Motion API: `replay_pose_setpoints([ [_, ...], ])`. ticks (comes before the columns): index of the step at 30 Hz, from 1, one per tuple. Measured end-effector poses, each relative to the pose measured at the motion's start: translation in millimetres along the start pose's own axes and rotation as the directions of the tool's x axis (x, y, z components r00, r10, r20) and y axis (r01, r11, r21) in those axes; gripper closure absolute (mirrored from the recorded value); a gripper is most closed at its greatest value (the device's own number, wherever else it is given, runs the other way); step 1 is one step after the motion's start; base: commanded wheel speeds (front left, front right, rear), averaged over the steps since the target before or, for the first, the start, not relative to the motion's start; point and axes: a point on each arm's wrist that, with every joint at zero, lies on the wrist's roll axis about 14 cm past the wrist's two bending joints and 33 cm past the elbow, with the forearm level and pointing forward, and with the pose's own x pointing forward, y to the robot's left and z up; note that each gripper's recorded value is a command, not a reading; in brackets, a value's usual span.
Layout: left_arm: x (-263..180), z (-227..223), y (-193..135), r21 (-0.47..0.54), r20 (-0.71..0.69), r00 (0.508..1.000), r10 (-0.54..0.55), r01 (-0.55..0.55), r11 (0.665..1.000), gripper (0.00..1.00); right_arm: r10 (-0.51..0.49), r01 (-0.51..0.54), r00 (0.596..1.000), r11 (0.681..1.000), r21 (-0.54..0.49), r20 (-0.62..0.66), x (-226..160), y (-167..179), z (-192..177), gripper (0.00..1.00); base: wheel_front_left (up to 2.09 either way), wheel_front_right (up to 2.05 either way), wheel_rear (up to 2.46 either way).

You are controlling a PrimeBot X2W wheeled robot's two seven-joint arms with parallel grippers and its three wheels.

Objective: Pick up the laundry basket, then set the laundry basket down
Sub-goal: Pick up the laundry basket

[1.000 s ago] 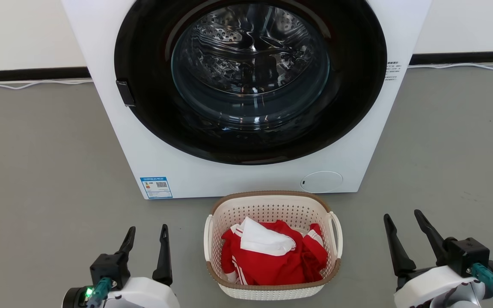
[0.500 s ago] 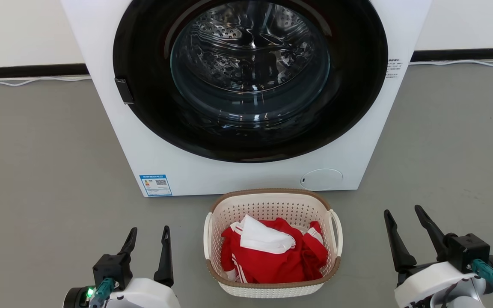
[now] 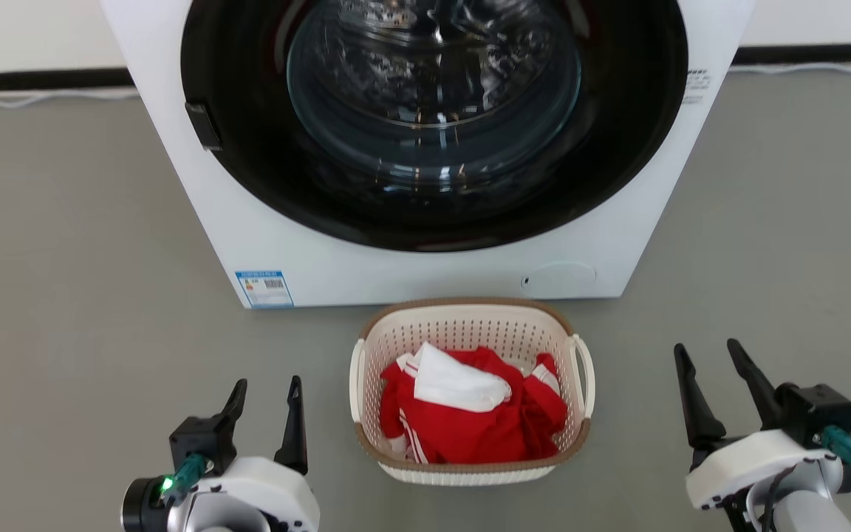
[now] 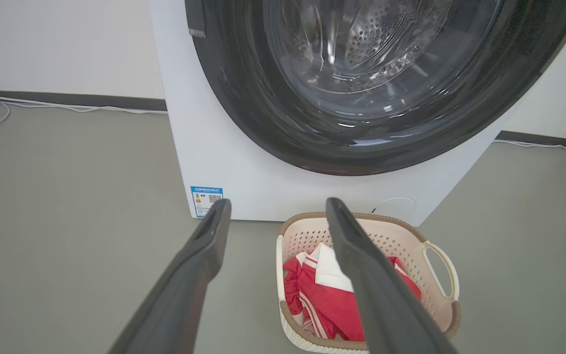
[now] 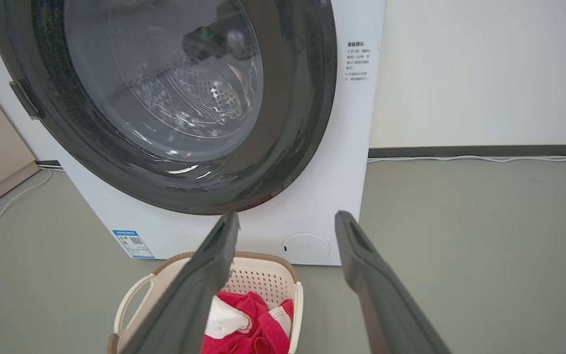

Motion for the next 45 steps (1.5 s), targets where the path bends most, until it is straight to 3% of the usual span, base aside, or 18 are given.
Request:
replay_pose_setpoints([
  [16, 69, -71, -20, -0.012, -0.232, 0.971, -0.054, 0.053, 0.999, 0.00, -0.014, 0.013, 0.964, 1.000, -0.009, -0.267, 66, -12, -80, 0.00, 0.00, 0.00, 0.00],
  [27, 107, -147, -28, -0.007, -0.445, 0.892, -0.080, 0.085, 0.996, 0.00, 0.010, -0.018, 0.892, 1.000, -0.015, -0.451, 107, -14, -149, 0.00, 0.00, 0.00, 0.00],
  [33, 137, -168, -30, 0.015, -0.475, 0.876, -0.079, 0.098, 0.995, 0.00, 0.026, -0.036, 0.870, 0.999, -0.011, -0.492, 132, -13, -176, 0.00, 0.00, 0.00, 0.00],
  [45, 156, -206, -26, 0.016, -0.538, 0.841, -0.067, 0.089, 0.996, 0.00, 0.070, -0.079, 0.814, 0.997, 0.010, -0.576, 143, -3, -228, 0.00, 0.00, 0.00, 0.00],
])
